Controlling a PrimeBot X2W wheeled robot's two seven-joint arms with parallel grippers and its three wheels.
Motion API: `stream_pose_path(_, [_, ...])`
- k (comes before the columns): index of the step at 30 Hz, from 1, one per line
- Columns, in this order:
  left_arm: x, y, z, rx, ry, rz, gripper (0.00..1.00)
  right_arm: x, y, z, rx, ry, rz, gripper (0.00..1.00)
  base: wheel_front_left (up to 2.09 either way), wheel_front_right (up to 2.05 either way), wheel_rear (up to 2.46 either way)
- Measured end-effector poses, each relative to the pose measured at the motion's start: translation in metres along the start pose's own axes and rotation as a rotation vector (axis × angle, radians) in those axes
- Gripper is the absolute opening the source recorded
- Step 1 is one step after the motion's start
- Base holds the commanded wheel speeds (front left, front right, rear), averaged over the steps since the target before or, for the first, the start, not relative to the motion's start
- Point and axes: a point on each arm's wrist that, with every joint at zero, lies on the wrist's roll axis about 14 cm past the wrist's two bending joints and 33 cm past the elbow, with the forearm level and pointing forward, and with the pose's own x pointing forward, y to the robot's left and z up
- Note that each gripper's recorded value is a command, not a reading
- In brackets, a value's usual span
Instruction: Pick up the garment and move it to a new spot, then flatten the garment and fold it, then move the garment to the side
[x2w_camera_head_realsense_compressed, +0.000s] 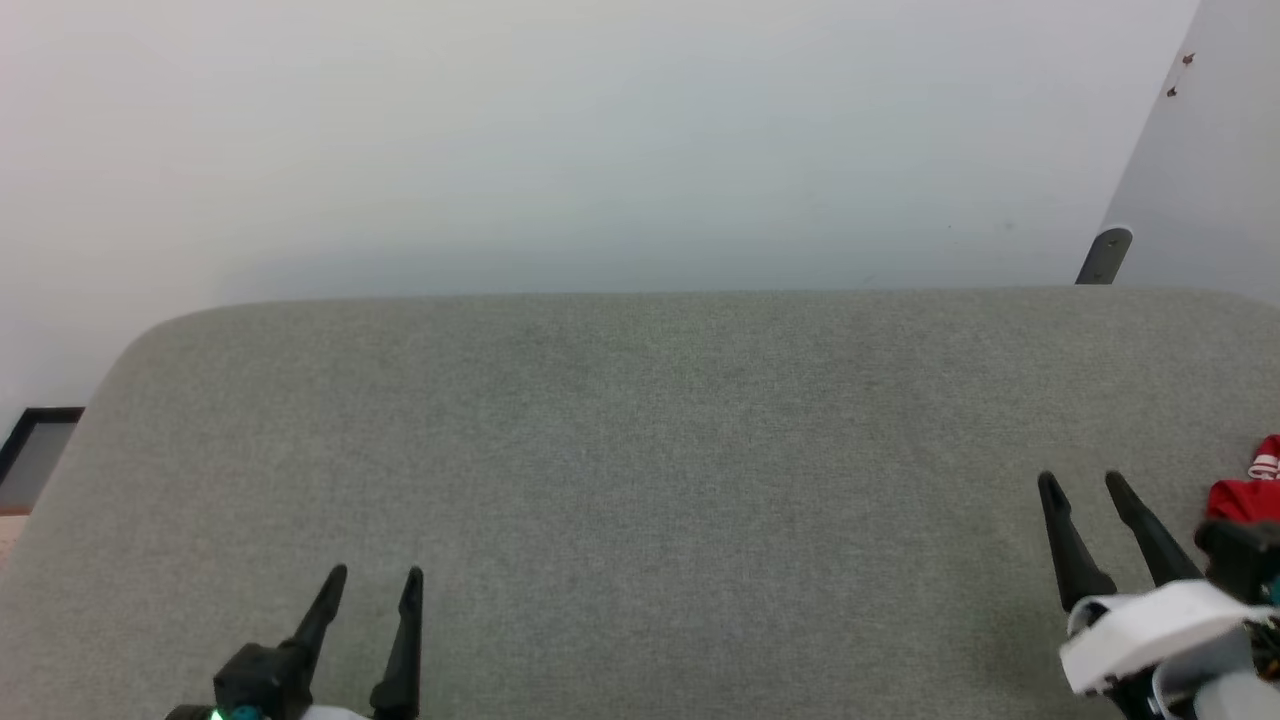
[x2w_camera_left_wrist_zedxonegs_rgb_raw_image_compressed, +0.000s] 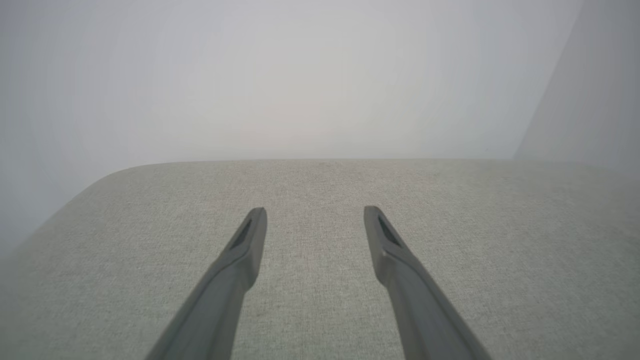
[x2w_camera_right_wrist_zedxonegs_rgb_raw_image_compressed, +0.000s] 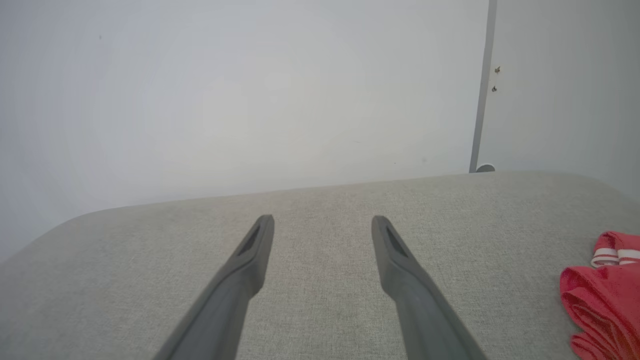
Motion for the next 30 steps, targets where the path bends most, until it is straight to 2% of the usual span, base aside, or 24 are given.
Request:
stream_pose_path(18, [-0.028,-0.01,0.004,-0.037,-0.023,-0.002,1.0,-0.052,-0.015,0.015,0.013,-0.076,-0.095,1.0,0.0,0.0,0.0])
stream_pose_path(30, [-0.036,-0.004,0.009,-0.033,-0.04,0.027,1.0,-0.06,-0.008,0.018,0.035,-0.08,-0.109,1.0,0.0,0.0,0.0])
